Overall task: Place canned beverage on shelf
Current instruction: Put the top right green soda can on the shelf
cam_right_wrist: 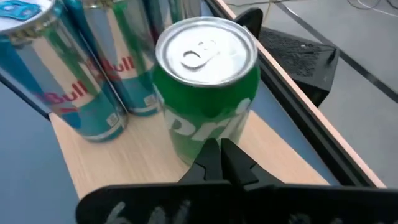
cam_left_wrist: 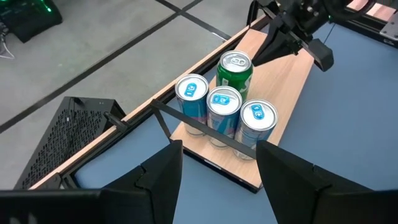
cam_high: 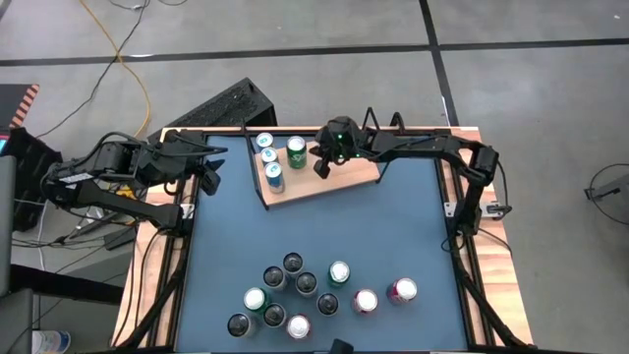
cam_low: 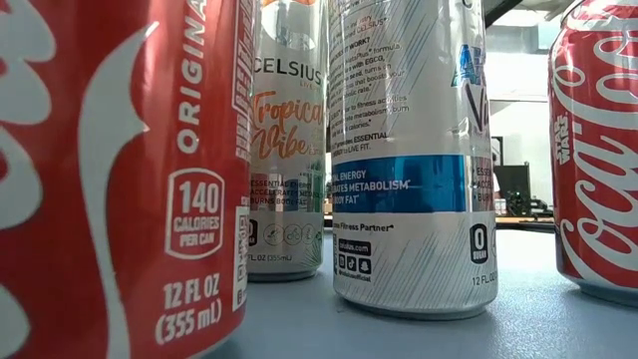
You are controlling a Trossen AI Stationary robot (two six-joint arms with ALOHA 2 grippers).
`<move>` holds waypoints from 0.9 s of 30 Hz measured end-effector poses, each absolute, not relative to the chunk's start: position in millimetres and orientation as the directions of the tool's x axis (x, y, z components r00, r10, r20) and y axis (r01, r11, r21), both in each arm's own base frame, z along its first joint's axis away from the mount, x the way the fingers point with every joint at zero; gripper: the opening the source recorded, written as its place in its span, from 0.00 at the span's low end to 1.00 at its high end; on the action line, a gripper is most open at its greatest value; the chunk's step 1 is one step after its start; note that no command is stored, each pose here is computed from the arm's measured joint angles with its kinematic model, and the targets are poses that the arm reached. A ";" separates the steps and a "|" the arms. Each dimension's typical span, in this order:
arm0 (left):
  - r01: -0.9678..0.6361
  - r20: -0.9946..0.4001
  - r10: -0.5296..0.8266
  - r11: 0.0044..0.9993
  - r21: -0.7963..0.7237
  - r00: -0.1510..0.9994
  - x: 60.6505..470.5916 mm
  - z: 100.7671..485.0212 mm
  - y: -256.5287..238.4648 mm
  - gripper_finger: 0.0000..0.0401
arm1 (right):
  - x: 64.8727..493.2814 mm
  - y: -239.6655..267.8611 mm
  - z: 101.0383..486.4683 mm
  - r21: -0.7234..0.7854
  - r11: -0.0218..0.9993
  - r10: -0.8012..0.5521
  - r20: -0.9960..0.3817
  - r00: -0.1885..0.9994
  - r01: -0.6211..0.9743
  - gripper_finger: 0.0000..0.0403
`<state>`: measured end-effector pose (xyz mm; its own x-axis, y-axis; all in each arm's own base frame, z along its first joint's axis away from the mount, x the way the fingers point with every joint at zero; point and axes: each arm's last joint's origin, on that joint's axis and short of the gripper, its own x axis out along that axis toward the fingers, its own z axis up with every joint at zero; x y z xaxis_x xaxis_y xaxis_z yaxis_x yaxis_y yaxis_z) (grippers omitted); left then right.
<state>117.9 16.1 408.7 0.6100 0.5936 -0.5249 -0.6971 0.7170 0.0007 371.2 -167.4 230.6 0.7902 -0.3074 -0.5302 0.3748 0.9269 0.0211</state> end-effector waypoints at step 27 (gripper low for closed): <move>-0.721 -0.518 0.608 0.693 -0.023 0.602 117.7 408.9 16.5 0.48 | 364.2 -180.3 239.8 0.008 0.886 -0.401 -0.491 0.773 0.465 0.00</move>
<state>117.7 16.5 408.9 0.6017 0.6083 -0.5176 -0.7205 0.6930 -0.0230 364.2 -180.3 239.8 0.7732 -0.4012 -0.4911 0.4645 0.8855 0.0080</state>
